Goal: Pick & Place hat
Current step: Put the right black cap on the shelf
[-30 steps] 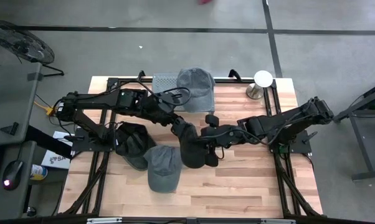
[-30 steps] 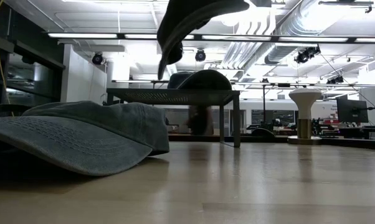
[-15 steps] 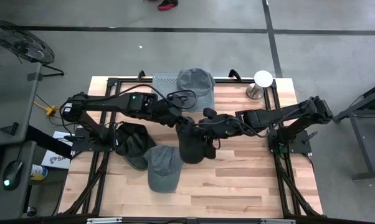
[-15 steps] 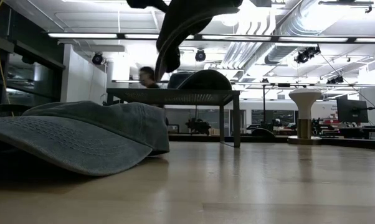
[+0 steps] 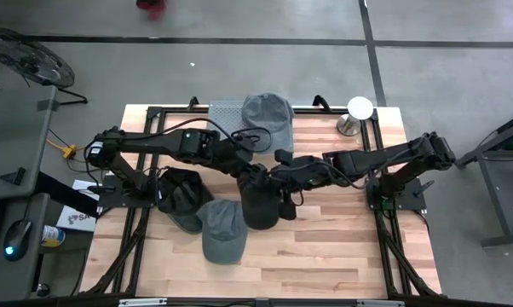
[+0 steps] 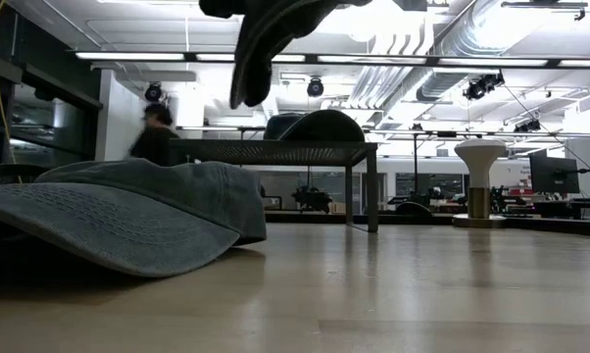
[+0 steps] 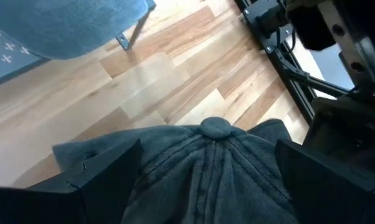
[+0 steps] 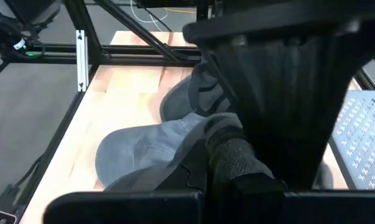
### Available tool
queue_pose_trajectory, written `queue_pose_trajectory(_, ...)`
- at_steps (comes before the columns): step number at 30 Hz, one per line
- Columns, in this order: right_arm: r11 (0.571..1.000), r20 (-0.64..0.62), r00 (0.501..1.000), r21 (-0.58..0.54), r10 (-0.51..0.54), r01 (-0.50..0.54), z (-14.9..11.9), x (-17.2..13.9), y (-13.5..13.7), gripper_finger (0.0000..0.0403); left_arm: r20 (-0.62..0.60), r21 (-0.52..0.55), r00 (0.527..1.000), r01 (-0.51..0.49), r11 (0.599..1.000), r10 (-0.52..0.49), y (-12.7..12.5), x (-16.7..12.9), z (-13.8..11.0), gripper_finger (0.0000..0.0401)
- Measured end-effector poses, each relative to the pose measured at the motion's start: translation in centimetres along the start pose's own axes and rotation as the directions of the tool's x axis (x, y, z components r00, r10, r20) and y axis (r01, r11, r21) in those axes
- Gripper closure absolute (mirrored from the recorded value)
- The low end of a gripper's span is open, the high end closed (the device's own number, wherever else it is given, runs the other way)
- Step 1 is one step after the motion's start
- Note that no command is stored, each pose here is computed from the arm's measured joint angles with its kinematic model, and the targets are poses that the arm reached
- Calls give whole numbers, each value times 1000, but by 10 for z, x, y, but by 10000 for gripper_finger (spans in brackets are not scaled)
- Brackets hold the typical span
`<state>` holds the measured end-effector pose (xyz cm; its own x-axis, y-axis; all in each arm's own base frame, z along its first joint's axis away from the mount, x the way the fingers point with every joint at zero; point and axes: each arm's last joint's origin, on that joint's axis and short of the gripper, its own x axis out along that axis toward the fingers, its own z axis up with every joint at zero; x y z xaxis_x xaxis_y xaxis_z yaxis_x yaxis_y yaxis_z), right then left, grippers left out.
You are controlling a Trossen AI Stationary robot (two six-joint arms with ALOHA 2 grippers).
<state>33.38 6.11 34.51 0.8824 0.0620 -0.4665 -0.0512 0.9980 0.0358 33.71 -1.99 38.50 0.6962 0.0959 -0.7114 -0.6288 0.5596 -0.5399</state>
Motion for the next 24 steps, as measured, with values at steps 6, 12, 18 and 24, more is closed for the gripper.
queue_pose_trajectory(6, 996, -22, 996, -27, 82, -83, -2, 0, 2, 403, -24, 5, 1000, 14, 1000, -14, 0, 0, -1, 51)
queue_pose_trajectory(12, 968, -61, 967, -46, 245, -248, -4, -1, 8, 403, -126, 301, 989, 112, 947, -76, -2, 0, -4, 86)
queue_pose_trajectory(18, 942, -75, 941, -42, 329, -333, -5, -2, 10, 403, -297, 547, 938, 322, 773, -180, -5, -2, -9, 98)
queue_pose_trajectory(24, 939, -76, 938, -38, 338, -342, -5, -2, 10, 403, -363, 593, 904, 411, 693, -225, -7, -3, -10, 98)
